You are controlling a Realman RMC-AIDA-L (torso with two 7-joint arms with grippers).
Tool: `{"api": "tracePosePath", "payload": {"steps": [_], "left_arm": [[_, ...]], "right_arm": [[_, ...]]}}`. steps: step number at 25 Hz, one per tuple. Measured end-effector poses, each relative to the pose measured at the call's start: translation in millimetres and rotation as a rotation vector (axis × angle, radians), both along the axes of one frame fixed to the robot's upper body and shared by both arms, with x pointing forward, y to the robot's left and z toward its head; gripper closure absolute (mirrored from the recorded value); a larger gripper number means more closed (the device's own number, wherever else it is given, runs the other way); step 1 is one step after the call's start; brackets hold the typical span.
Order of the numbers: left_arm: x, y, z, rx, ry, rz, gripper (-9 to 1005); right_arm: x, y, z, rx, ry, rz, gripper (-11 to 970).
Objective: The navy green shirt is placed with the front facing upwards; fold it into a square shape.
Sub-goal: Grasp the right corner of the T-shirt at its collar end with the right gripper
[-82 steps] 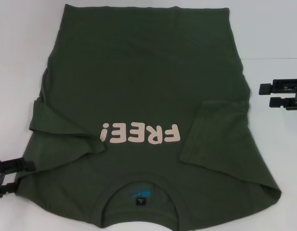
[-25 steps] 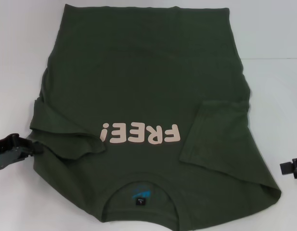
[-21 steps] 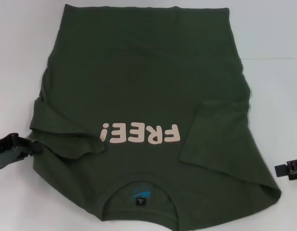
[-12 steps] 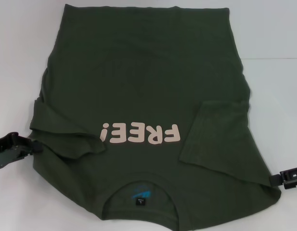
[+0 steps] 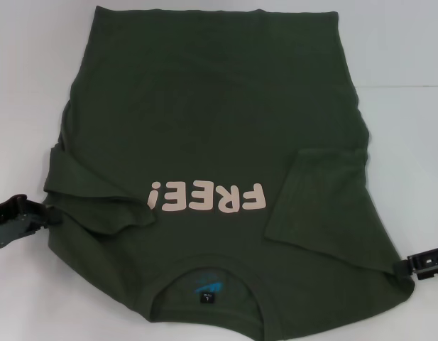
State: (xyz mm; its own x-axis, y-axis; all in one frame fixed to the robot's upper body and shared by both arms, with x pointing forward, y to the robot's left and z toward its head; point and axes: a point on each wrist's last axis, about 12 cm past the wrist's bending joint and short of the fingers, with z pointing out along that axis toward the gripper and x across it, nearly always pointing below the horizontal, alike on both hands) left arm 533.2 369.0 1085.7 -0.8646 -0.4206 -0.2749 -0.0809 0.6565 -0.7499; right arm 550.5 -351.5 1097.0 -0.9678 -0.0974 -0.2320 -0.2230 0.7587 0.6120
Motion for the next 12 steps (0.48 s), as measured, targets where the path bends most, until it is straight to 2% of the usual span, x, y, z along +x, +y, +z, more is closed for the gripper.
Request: {"api": "tracePosePath", "payload": {"steps": [12], "left_arm": [[0.4,1.1,-0.2,0.003,-0.001,0.007,961]], "right_arm": [[4.3,11.3,-2.7,-0.029,0.004,0.045,214]]}}
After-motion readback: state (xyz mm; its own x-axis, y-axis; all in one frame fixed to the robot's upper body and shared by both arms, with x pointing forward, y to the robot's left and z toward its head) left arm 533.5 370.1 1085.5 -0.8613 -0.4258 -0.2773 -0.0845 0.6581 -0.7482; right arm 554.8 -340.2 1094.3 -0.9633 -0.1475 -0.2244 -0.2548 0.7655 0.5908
